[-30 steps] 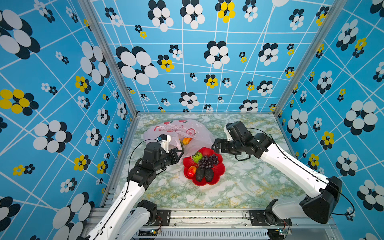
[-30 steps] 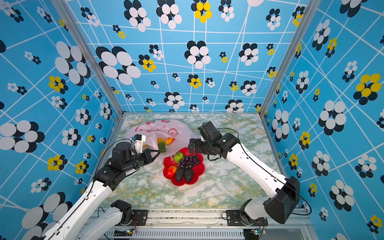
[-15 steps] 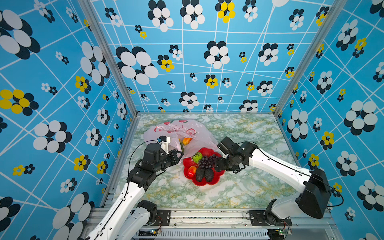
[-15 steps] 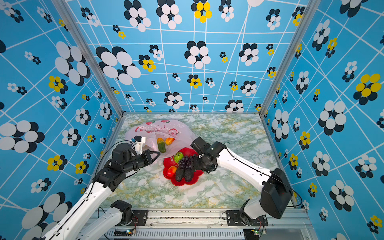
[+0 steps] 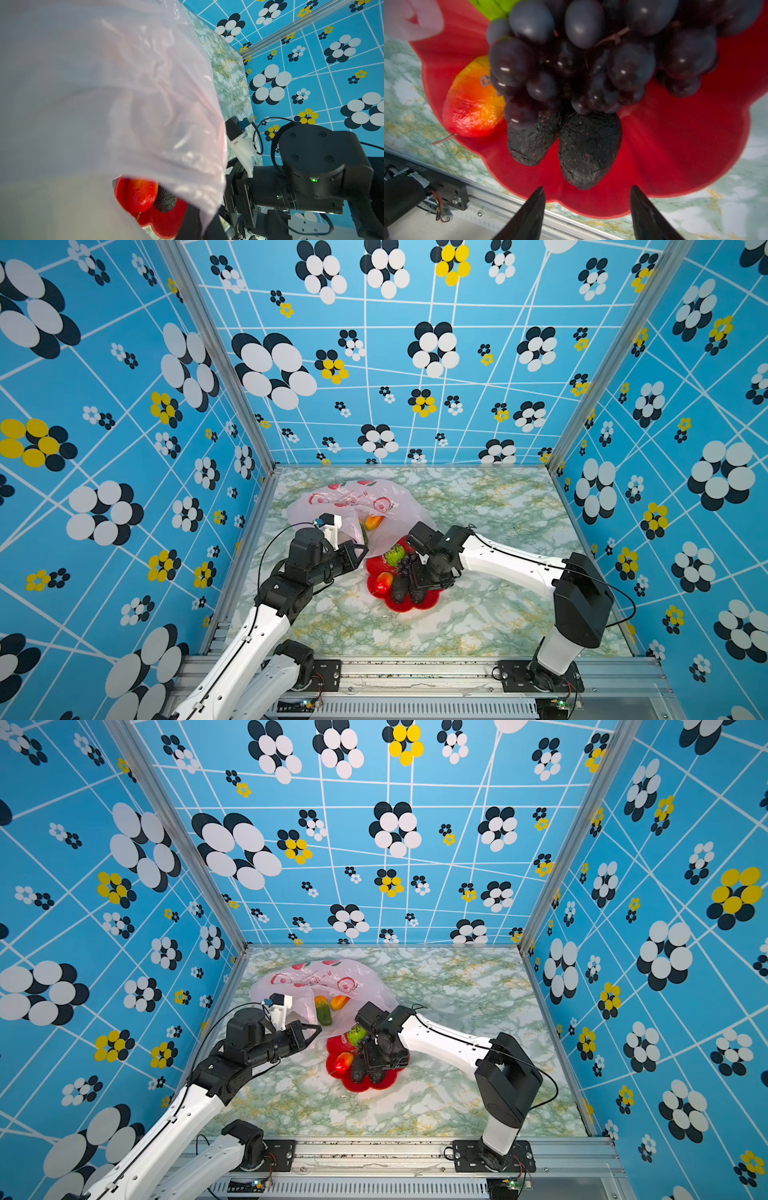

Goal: Place the fruits into the plastic bag
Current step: Pick up the fruit from the plate.

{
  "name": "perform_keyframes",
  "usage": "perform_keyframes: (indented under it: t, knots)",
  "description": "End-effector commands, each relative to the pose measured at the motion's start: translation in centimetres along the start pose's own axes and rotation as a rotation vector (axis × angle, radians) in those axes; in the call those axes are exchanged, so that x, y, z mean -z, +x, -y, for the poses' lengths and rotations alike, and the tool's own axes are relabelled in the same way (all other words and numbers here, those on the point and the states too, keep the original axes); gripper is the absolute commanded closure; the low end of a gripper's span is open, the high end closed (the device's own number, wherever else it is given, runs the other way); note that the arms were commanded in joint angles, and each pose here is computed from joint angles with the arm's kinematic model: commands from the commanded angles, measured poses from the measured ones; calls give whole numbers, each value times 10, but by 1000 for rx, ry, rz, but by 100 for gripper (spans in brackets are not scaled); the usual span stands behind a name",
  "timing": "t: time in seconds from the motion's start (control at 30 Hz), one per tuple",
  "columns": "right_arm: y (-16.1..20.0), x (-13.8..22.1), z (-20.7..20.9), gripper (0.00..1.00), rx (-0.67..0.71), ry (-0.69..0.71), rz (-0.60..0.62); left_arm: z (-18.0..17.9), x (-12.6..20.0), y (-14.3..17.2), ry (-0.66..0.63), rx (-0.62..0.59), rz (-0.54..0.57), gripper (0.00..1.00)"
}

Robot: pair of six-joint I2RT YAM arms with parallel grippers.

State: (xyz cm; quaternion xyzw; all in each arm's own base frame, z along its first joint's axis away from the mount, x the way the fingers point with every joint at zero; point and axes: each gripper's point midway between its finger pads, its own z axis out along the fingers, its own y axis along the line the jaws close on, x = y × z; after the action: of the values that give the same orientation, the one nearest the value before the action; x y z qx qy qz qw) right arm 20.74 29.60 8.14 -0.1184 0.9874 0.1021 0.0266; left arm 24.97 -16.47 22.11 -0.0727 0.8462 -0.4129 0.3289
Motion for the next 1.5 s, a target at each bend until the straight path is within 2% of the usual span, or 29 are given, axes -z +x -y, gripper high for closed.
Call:
perform_keyframes:
  t: [0.0, 0.23, 0.43, 0.6, 0.7, 0.83, 0.93, 1.2, 1.47]
  knots:
    - [2, -8, -4, 34, -15, 0, -25, -2, 1, 2, -16, -2, -7, 100]
    - [8, -23, 5, 34, -20, 44, -61, -5, 4, 6, -18, 9, 2, 100]
    - [10, -35, 8, 29, -18, 68, -87, -8, 6, 10, -21, 14, -2, 100]
    - [8, -39, 9, 29, -15, 78, -87, -8, 6, 11, -20, 14, -5, 100]
    - [7, -41, 9, 33, -15, 79, -87, -7, 6, 11, -18, 12, -9, 100]
    - [6, -35, 7, 47, -14, 69, -73, -7, 5, 11, -15, 11, -10, 100]
    - [6, -27, 7, 52, -8, 63, -63, -7, 5, 11, -15, 11, -9, 100]
    - [13, 0, 8, 57, 10, 47, -51, -8, 1, 10, -4, 16, -1, 100]
    - [42, 16, 2, 59, -65, -102, -64, -10, -3, 12, 4, 23, -4, 100]
